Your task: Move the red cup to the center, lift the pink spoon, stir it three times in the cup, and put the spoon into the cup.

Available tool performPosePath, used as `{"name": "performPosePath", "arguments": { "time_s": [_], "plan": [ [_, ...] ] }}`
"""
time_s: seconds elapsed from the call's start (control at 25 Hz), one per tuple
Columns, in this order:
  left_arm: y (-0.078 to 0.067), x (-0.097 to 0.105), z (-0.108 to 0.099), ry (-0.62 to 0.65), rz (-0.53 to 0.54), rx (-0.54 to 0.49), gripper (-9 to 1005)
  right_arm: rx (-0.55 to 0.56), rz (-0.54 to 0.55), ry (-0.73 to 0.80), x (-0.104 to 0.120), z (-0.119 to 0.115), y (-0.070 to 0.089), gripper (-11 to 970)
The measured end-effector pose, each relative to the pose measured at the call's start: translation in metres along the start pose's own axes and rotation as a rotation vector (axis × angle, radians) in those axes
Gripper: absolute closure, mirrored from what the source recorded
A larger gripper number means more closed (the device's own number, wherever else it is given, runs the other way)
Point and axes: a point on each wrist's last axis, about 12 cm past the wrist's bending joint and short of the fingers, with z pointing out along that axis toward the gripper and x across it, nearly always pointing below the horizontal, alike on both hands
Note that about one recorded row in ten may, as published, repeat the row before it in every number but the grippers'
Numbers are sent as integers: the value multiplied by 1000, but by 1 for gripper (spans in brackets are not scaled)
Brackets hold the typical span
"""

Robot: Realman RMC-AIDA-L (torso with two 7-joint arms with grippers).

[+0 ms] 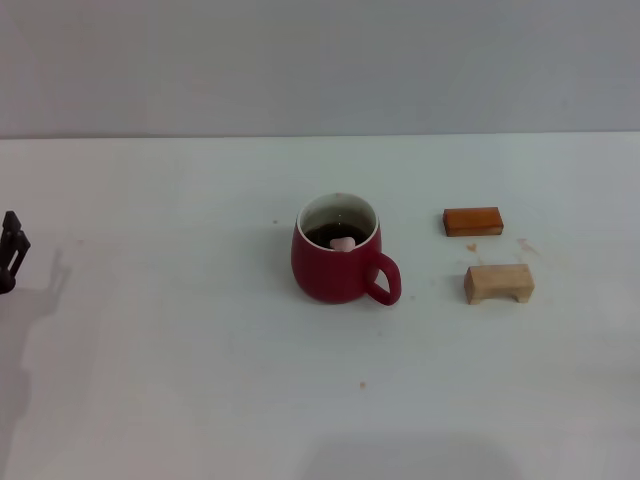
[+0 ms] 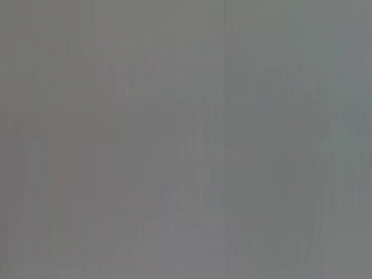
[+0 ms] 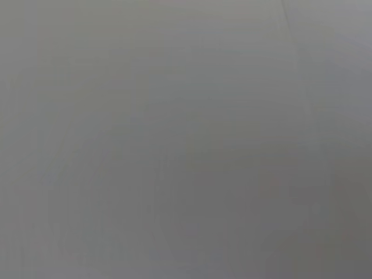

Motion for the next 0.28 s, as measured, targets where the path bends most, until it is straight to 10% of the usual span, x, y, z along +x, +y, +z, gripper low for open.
{"name": "performPosePath", "arguments": {
  "time_s": [0.28],
  "plan": [
    [1,-1,0,-8,2,-2,149,-18,46,4,1,0,-3,349]
  ]
}}
